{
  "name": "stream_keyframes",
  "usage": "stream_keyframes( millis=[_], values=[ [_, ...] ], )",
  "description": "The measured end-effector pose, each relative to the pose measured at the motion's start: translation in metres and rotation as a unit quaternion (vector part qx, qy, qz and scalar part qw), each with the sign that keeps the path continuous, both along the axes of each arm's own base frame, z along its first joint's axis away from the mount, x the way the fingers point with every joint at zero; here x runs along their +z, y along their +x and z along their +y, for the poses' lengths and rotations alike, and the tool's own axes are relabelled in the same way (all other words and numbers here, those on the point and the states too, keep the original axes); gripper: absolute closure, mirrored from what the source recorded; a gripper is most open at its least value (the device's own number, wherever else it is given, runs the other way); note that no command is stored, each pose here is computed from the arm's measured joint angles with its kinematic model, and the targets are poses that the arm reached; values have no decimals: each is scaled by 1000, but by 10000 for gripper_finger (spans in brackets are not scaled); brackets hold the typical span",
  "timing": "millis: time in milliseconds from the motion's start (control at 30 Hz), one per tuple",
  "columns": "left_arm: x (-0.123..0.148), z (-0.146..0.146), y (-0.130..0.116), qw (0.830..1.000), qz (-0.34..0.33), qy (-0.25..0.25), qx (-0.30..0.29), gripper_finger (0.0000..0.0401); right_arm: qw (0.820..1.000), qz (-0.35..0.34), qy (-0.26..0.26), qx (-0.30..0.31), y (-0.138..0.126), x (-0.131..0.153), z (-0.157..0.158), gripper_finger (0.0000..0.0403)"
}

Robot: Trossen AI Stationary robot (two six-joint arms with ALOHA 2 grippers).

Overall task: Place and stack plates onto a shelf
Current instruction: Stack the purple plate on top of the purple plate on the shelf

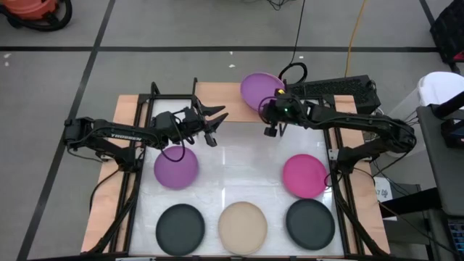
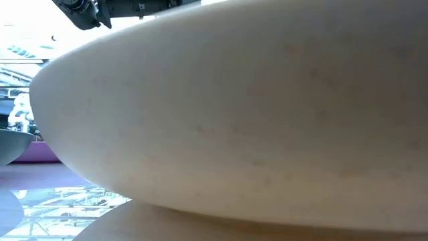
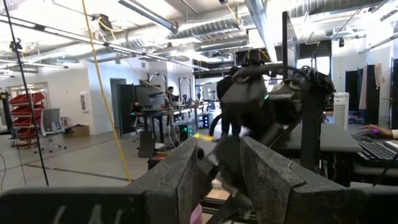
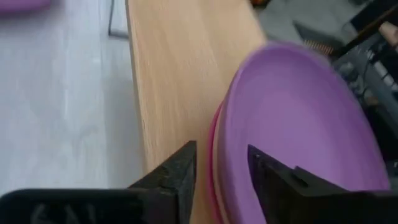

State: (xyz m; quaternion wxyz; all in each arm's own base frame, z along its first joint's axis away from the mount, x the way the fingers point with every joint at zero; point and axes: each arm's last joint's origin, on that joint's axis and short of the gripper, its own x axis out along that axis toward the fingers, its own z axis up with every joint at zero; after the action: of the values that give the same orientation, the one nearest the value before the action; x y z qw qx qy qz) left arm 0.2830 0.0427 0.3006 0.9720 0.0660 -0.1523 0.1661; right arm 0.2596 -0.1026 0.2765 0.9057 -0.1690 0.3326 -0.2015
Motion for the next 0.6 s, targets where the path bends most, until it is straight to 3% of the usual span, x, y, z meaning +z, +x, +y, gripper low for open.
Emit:
stream_keyframes(
  millis=[167,333,467,600],
  values=[
    [0,0,0,1000,-1,-7,-6,272,998,-52,-20,29,-12,26,20,254],
    [0,-11,6,997,29,-6,-77,272,989,-128,-28,61,-42,61,47,255],
    [6,-26,19,984,156,-33,-81,272,978,-190,3,88,-73,82,69,260],
    [10,-43,25,944,313,-84,-70,272,962,-222,52,147,-94,77,85,260]
  ],
)
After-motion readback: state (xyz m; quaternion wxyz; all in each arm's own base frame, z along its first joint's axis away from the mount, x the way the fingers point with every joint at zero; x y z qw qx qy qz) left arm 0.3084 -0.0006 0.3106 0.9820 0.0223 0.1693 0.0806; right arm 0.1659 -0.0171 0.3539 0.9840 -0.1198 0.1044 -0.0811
